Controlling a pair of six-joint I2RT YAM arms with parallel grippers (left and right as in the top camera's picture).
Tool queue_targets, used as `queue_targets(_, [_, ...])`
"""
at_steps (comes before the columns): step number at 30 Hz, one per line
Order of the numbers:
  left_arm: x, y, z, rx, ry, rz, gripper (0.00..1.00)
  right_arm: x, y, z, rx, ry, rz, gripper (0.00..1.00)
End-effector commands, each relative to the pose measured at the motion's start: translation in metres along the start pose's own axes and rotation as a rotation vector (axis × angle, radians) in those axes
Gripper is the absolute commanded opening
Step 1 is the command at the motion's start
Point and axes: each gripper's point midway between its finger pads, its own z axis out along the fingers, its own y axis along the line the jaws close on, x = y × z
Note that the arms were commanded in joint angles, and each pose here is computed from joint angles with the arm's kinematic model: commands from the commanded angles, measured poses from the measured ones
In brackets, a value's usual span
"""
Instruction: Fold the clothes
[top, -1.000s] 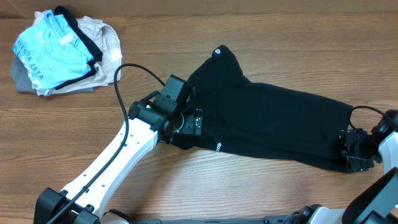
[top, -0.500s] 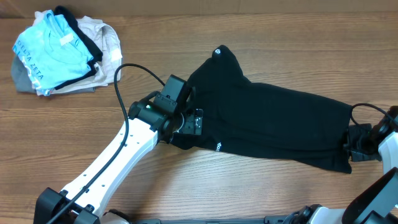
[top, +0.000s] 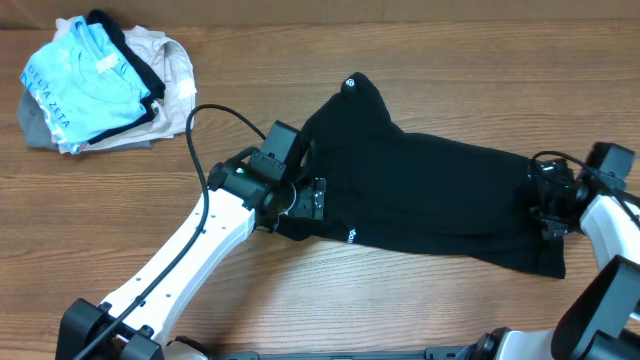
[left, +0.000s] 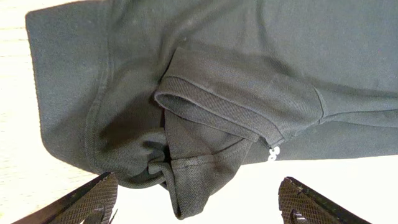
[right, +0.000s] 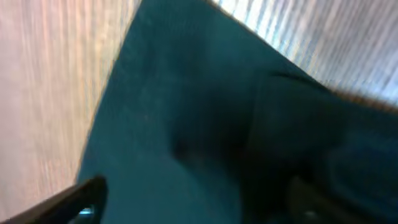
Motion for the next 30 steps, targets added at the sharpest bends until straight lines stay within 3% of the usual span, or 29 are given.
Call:
queue_targets(1, [0.0, -0.007, 0.0, 0.034, 0.014, 0.019, 0.82, -0.008, -0.011, -0.004, 0.061, -0.036, 0.013, 1.0])
queue_targets(6, [0.006, -0.018, 0.0, 0.062, 0.029, 0.08, 0.76, -0.007, 0.01, -0.032, -0.025, 0.048, -0.039, 1.0])
queue_targets(13, [0.027, -0.071, 0.001, 0.145, 0.026, 0.234, 0.77, 0.029, 0.06, -0.106, -0.284, 0.18, -0.261, 1.0])
queue_targets(18, [0.031, -0.085, 0.009, 0.087, -0.017, 0.107, 0.77, 0.066, 0.052, -0.121, -0.255, 0.259, -0.334, 1.0])
queue_targets(22, [0.038, -0.095, 0.033, 0.11, 0.047, 0.011, 0.78, 0.087, 0.038, -0.115, -0.185, 0.32, -0.352, 1.0])
queue_targets(30, [0.045, -0.104, 0.076, 0.128, 0.127, -0.051, 0.75, 0.096, 0.034, -0.103, -0.177, 0.341, -0.335, 1.0])
